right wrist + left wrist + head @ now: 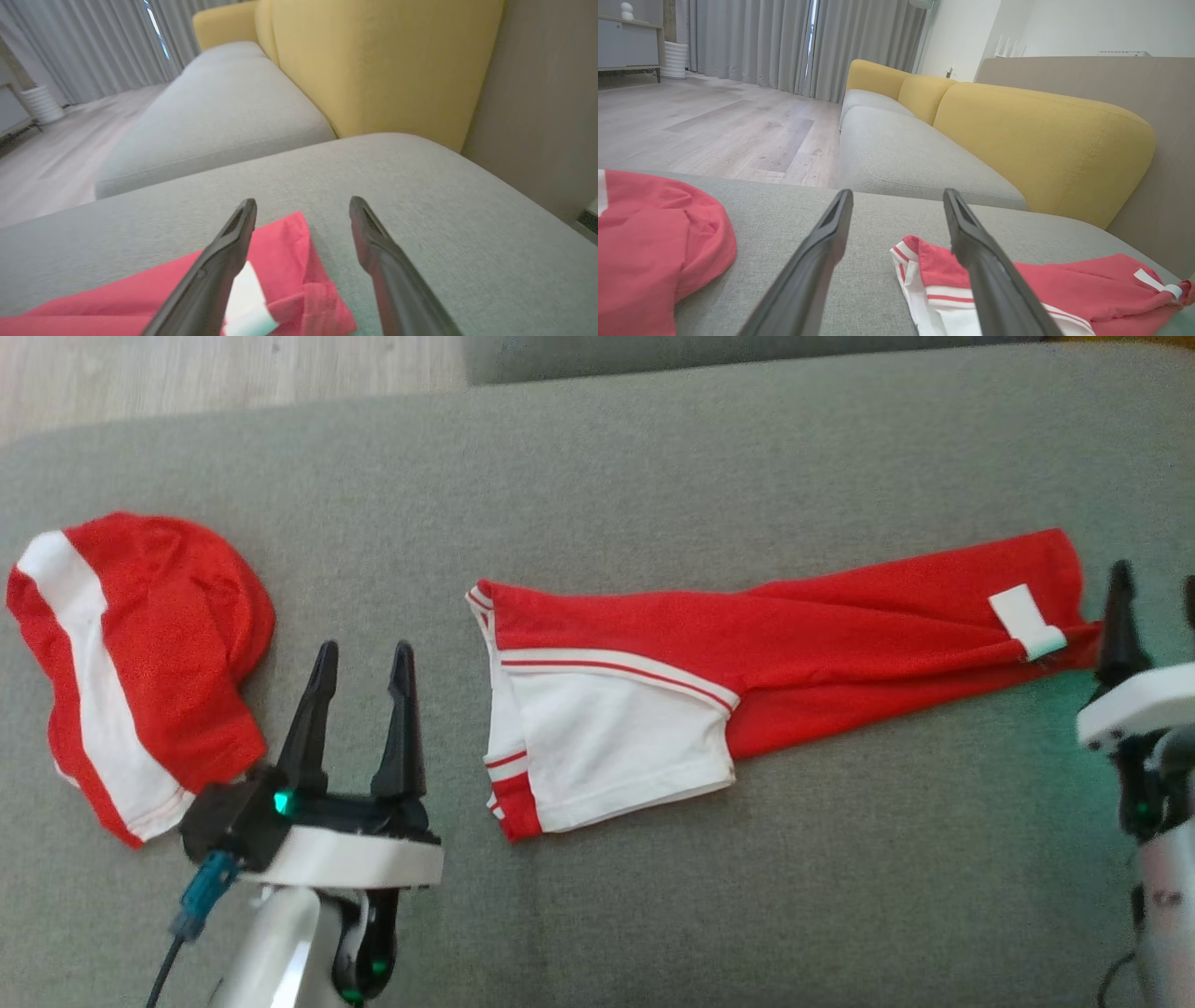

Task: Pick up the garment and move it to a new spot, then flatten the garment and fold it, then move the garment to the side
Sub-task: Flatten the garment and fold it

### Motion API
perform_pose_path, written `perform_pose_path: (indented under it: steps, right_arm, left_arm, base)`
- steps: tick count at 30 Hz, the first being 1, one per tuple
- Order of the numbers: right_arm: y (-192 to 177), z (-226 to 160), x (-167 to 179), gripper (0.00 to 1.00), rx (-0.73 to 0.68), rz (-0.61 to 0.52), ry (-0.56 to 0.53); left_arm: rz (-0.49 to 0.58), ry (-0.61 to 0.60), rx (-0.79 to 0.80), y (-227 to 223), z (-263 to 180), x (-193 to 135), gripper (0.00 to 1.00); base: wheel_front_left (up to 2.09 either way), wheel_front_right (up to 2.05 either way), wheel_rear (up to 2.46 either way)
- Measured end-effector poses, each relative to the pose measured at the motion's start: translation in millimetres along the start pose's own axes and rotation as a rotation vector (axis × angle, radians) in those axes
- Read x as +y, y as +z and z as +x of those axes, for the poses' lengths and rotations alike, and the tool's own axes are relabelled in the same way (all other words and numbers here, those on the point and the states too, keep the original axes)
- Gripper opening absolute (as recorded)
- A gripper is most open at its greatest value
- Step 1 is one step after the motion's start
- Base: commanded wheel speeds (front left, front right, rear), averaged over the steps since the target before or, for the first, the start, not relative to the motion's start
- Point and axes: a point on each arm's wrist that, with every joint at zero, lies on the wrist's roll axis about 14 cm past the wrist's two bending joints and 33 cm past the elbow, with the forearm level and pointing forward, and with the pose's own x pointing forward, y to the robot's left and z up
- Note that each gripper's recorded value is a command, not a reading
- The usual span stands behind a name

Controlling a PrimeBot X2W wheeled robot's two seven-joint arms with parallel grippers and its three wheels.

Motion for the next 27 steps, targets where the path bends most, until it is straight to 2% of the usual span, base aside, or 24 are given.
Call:
perform_pose_path:
  steps: [4, 11, 19, 27]
  right_arm:
    - [-22, 16, -11, 1.00, 0.113, 0.024, -0.073]
    - [-66, 25, 0, 1.00, 0.282, 0.031, -0.087]
    - [-82, 17, -15, 1.00, 0.340, 0.023, -0.147]
    - [-87, 15, -14, 1.00, 0.363, 0.032, -0.156]
  left_arm:
    - [0.000, -0.001, 0.000, -3, 9, 3, 1.00]
    - [-0.002, 0.029, 0.016, -10, 12, 17, 1.00]
    - [0.001, 0.030, 0.015, -12, 18, 19, 1.00]
    - [-0.002, 0.011, 0.021, -15, 22, 14, 1.00]
  base:
    - [0.00, 0.00, 0.00]
    - [0.00, 0.00, 0.00]
    - [0.00, 0.00, 0.00]
    - [0.00, 0.00, 0.00]
